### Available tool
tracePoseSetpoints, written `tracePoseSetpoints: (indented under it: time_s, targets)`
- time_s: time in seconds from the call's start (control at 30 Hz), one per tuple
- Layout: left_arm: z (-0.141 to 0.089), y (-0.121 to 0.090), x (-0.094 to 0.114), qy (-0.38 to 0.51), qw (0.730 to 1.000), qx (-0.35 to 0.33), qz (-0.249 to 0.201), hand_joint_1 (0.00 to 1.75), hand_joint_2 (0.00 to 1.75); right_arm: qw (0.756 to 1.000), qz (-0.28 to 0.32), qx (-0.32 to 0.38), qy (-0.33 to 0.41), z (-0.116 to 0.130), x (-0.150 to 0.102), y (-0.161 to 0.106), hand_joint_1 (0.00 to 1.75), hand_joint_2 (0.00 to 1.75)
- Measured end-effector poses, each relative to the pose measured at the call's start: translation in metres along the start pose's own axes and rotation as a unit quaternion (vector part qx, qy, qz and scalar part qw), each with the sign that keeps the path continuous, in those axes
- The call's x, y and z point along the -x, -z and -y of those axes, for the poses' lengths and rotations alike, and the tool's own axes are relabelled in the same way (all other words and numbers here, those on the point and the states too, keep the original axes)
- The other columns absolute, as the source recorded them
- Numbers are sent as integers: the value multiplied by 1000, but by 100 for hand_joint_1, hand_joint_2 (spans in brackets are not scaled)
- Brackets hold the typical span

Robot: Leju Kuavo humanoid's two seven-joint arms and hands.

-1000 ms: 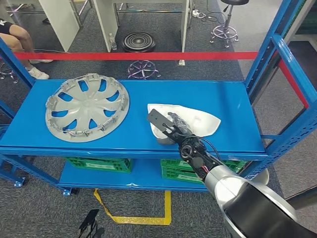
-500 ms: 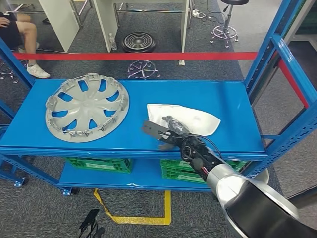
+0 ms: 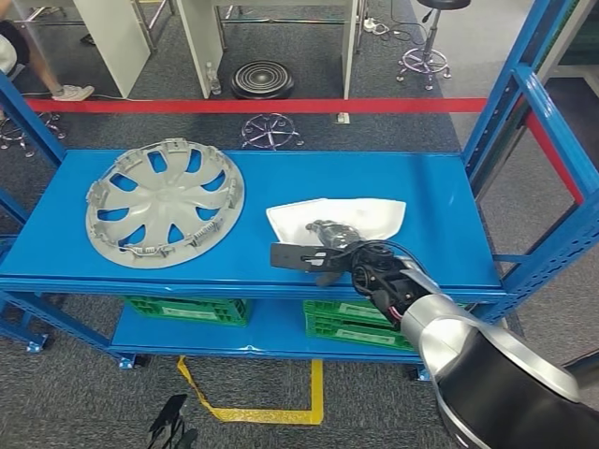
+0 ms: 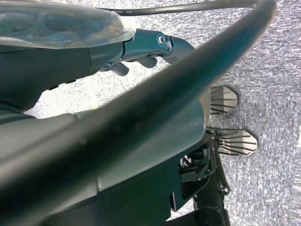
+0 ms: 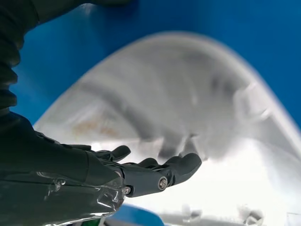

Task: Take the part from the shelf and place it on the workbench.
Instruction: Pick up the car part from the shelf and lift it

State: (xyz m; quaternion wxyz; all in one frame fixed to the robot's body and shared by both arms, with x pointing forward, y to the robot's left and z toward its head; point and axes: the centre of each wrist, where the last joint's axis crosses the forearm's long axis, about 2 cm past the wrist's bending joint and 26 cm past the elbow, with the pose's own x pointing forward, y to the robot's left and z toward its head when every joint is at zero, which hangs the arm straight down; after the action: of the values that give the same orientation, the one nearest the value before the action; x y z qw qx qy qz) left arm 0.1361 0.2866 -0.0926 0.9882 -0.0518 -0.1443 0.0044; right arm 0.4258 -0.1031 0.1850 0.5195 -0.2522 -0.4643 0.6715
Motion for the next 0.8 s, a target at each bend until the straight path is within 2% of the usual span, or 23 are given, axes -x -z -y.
tracePoseSetpoints:
  time_s: [0.17, 0.8]
  targets:
    - [-2, 0, 0, -2, 1000, -2, 5, 0, 0, 1000, -4, 13, -17, 10, 8, 0, 0, 175]
    - [-3, 0, 0, -1, 1000, -4, 4, 0, 0, 999, 5, 46, -22, 15, 9, 0, 0, 175]
